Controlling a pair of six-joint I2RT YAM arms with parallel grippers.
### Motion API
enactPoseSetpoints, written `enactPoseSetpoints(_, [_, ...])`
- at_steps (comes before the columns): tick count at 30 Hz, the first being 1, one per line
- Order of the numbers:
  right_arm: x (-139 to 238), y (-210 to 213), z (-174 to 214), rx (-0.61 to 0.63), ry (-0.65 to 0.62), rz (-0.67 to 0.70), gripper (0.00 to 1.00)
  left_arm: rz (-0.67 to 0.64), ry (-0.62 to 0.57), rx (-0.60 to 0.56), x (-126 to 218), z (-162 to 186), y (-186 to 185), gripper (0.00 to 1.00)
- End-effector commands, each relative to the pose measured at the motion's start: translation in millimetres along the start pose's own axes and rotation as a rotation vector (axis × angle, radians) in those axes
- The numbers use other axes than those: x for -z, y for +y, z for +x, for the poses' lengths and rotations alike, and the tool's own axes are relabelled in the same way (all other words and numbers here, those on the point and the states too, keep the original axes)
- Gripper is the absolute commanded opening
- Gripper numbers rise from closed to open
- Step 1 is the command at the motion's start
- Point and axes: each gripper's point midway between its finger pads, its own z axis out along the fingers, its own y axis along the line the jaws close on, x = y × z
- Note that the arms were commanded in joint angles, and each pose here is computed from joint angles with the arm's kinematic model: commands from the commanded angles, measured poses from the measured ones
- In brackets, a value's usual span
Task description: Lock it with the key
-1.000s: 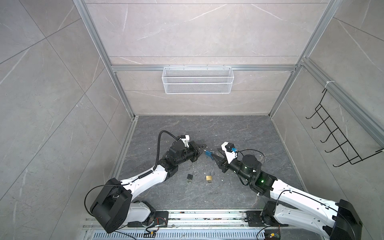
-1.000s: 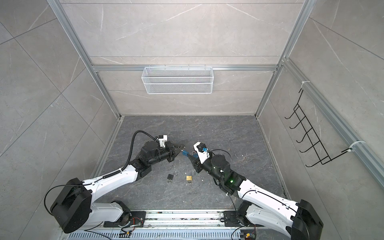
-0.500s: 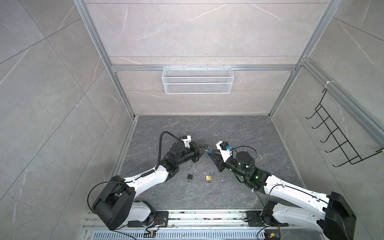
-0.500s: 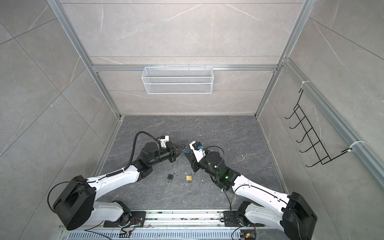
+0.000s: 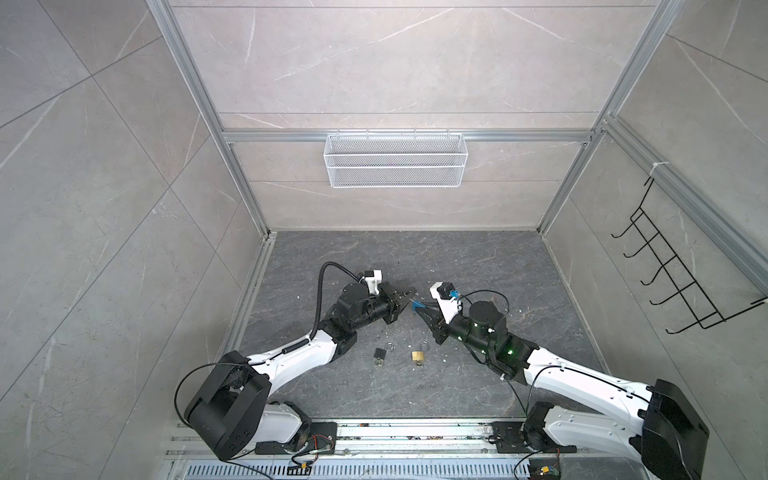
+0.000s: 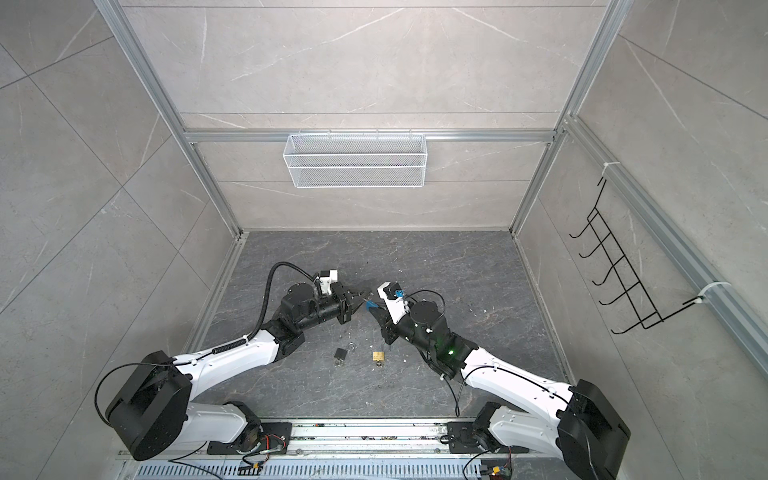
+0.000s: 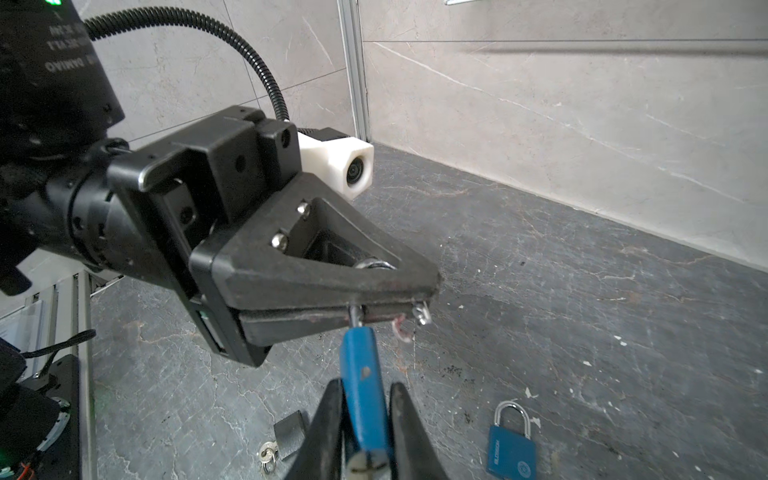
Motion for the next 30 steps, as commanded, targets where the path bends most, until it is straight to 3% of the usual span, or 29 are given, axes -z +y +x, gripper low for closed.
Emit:
enactPoseSetpoints(1, [-0.4,-11.0,-7.0,-0.034,-0.025,0.039,0.00,0.125,0.026,-0.054,2.0,6.3,-37.1,0.00])
enactPoseSetpoints(3, [0.1,-12.7,-8.1,-0.048,-0.027,0.040,0.00,0.118,0.027,-0.074,1.7,5.9,-35.7,0.00])
enactPoseSetpoints(5, [0.5,-15.8,-8.4,-0.073,-0.020,0.046,0.00,0.129,0.078,-0.192,1.5,11.4,-42.7,0.26])
enactPoseSetpoints(7, [0.5,-16.3,-6.5,-0.110,0.014,0.035,0.00,0.060,0.104,-0.291,1.9,12.9,-35.5,0.53])
enactPoseSetpoints(9, [-0.2,-9.4,-4.5,-0.151,0.088,-0.017,0.00,-0.051,0.080,-0.422,8.6,7.9,-22.6,0.66])
enactPoseSetpoints(14, [3.8,5.4,0.2,-0.300,0.243,-0.120,0.00,-0.261,-0.043,-0.813,41.6,-17.1,-19.4,0.69])
enactPoseSetpoints(18, [9.5,-8.5,12.9,-0.519,0.355,-0.118,0.00,-0.335,-0.081,-1.008,55.4,-28.3,-23.1,0.68])
enactPoseSetpoints(22, [15.1,-14.8,11.0,-0.674,0.343,-0.202,0.00,-0.323,-0.074,-1.082,58.0,-26.0,-19.3,0.68])
enactPoseSetpoints(26, [23.0,-26.0,5.5,-0.681,0.311,-0.168,0.00,-0.236,-0.064,-1.082,56.3,-16.3,-23.0,0.66])
enactPoseSetpoints(30, [22.4,-29.5,8.7,-0.675,0.326,-0.155,0.00,-0.308,-0.084,-1.041,52.9,-27.1,-15.2,0.60])
